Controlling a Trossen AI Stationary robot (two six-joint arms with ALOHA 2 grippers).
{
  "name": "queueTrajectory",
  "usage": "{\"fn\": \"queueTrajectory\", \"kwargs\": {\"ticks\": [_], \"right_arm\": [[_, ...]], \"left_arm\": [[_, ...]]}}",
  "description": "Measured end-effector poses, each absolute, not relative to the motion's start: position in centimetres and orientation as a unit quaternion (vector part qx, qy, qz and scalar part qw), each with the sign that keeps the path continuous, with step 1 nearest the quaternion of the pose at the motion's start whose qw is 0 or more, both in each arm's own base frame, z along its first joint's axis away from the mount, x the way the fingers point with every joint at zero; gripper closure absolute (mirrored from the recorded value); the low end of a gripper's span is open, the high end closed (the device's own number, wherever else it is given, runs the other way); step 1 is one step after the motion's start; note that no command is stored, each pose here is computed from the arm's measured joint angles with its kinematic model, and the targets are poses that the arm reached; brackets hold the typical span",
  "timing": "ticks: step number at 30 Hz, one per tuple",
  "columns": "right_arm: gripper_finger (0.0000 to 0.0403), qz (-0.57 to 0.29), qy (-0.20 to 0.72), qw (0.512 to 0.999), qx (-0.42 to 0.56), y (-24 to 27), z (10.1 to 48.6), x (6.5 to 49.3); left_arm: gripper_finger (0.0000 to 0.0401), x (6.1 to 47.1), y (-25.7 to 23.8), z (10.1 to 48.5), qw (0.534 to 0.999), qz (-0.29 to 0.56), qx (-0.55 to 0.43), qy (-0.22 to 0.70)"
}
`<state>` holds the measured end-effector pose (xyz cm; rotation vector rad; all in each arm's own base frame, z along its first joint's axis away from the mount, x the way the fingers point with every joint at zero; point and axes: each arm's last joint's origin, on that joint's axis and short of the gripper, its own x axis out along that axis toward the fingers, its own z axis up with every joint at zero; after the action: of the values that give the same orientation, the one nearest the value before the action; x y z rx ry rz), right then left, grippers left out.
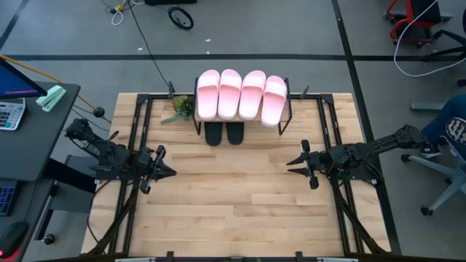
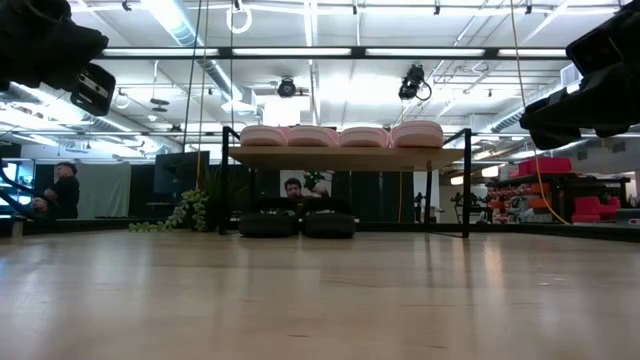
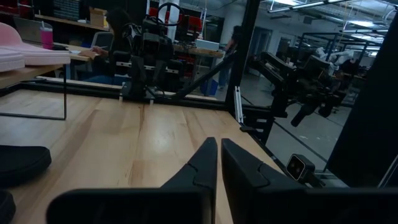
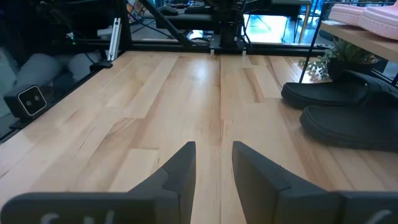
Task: Pick and place slides into the shelf
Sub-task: Return to Home Position
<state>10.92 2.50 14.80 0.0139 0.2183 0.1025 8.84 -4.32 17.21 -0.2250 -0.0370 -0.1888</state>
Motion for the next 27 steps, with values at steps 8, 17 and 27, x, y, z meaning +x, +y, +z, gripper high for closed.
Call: {"fn": "queueTrajectory", "kwargs": {"ticks": [8,17,27], "right_arm": [[0.0293,0.051,0.109,0.993,0.007,2.49,14.80,10.92],[0.0293,0.051,0.109,0.993,0.007,2.50,14.81,10.92],[0.0293,0.051,0.109,0.993,0.007,2.49,14.80,10.92]], "left_arm": [[0.0373,8.84,-4.32,17.21,0.989,-0.094,-0.112,-0.019],[0.0367,8.84,-4.32,17.22,0.989,-0.094,-0.112,-0.019],[0.0375,8.84,-4.32,17.21,0.989,-0.094,-0.112,-0.019]]}}
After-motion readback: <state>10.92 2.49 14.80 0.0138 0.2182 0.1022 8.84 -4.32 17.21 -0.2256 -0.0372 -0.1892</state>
